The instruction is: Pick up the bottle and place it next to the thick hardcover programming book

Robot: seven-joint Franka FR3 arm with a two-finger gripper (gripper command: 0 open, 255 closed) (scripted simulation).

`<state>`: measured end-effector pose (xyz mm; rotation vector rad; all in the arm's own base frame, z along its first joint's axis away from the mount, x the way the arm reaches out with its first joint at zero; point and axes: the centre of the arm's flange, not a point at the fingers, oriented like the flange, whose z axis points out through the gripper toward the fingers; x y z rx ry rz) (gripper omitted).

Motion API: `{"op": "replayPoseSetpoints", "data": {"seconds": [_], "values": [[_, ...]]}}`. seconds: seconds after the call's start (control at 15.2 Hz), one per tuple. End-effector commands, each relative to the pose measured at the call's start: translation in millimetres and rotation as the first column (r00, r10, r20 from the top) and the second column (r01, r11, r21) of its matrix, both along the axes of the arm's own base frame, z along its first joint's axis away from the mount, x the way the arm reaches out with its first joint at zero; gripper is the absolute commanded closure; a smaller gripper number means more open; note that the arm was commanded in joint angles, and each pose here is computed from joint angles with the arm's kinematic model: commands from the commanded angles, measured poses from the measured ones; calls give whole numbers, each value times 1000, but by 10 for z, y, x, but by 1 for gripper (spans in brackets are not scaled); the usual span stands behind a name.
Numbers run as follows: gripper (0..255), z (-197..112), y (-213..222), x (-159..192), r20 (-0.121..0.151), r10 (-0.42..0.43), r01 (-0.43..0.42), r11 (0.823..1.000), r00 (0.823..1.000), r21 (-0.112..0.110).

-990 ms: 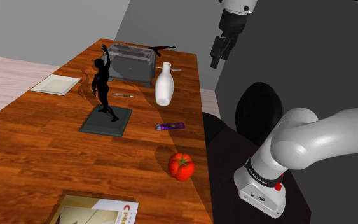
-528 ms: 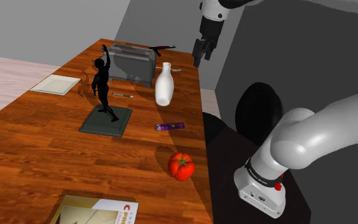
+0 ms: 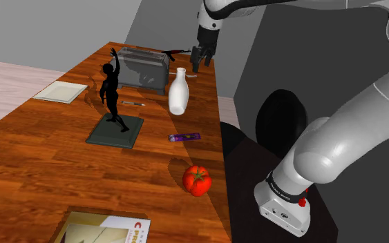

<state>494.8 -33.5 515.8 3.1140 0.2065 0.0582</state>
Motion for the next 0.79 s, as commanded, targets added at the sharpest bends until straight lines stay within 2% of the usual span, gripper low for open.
{"op": "replayPoseSetpoints", "data": {"seconds": [0.0,0.46,0.73], "values": [[0,-90,-65,254,3,3,-3,1000,1000,5],[0,-460,-227,1079,11,13,-14,1000,1000,22],[0,-653,-241,1165,11,14,-15,1000,1000,23]]}}
